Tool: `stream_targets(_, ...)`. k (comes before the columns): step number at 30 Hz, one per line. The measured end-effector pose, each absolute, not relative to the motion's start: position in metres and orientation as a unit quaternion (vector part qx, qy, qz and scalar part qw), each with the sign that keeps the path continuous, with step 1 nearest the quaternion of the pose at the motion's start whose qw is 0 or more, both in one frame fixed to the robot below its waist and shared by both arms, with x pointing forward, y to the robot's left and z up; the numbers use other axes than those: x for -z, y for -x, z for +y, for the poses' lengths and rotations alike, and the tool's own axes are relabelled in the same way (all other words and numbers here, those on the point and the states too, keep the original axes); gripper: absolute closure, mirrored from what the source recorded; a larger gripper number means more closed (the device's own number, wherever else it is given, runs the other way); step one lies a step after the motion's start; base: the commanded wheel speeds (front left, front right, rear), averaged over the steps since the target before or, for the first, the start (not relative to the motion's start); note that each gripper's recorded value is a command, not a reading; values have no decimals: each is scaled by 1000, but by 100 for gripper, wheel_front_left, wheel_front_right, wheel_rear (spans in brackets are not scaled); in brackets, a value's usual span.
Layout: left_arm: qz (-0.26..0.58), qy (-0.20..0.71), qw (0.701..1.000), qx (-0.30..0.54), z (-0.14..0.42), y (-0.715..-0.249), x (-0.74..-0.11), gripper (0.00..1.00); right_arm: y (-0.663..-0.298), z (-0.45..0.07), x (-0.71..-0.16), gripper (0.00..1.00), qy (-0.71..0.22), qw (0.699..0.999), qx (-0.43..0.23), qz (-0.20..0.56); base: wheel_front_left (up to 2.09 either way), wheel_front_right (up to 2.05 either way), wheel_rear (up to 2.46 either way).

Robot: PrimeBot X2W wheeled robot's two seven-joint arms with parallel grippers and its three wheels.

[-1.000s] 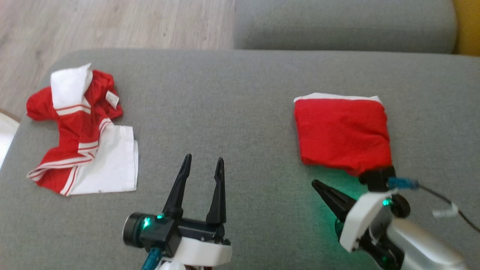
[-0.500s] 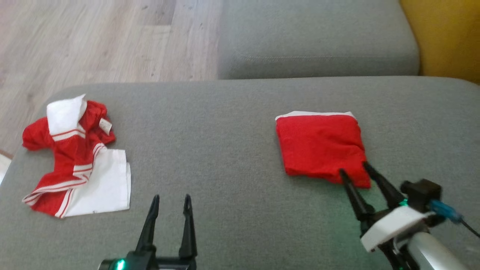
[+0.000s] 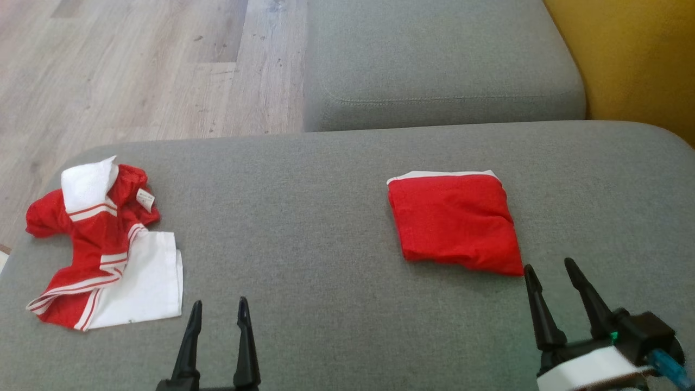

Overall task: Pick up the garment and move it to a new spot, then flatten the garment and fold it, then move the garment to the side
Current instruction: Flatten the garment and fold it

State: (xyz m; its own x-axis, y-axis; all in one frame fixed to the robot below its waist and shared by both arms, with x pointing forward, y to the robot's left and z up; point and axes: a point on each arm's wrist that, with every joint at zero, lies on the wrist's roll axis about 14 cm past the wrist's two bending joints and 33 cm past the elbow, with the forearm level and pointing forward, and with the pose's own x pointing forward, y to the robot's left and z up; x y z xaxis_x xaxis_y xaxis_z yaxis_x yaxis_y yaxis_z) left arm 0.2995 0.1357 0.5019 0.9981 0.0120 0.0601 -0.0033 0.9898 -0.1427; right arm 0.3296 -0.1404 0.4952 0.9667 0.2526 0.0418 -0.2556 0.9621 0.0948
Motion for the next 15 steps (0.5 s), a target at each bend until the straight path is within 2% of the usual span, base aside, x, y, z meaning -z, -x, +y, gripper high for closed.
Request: stream_targets(15, -29, 75, 997, -13, 141, -294, -499, 0, -313, -143, -487, 0, -33, 993, -114, -8, 0, 0, 0)
